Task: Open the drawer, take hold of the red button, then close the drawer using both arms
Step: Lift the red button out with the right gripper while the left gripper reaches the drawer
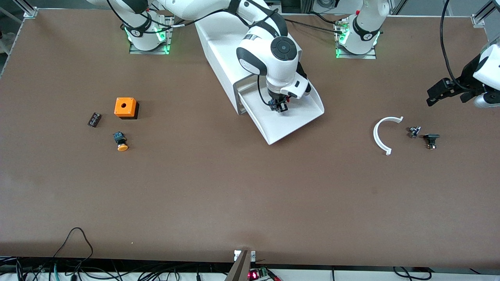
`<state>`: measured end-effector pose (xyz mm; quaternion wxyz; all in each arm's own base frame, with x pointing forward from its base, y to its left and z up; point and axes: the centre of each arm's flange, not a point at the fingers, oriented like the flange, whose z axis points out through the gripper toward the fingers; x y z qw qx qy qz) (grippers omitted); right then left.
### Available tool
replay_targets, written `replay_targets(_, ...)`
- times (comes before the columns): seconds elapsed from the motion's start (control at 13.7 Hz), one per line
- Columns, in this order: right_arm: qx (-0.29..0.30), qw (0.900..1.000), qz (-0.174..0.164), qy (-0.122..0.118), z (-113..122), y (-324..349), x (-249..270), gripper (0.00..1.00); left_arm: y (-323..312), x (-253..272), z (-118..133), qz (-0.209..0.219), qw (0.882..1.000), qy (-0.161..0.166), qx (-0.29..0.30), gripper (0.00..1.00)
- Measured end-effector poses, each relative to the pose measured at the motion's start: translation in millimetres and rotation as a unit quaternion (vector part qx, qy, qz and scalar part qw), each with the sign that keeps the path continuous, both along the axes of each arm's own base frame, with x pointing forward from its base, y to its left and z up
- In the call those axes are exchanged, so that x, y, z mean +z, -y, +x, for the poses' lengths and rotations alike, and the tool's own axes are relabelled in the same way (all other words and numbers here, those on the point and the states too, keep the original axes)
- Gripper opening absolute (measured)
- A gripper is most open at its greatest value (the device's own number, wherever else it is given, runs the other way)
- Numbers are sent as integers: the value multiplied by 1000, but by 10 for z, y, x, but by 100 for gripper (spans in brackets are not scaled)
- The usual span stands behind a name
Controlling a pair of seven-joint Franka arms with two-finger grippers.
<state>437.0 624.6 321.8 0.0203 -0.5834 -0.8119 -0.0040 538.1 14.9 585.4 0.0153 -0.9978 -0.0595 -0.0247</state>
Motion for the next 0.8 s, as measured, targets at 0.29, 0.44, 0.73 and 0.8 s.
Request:
replay_targets(0.29,-15,1000,7,11,-56,-78,120,42,41,-111,143,-1,1000,16,-6,100)
replay_targets(0.44,-54,998,26,20,-11,-92,309,42,180,-225,233,-4,1000,18,-5,100)
replay_targets(0.73,-181,980,70,46,382,180,933,42,719,-710,492,-18,999,12,25,100)
replay_targets(0.8,-231,969,78,49,532,320,1071,42,850,-872,559,-24,999,11,38,100)
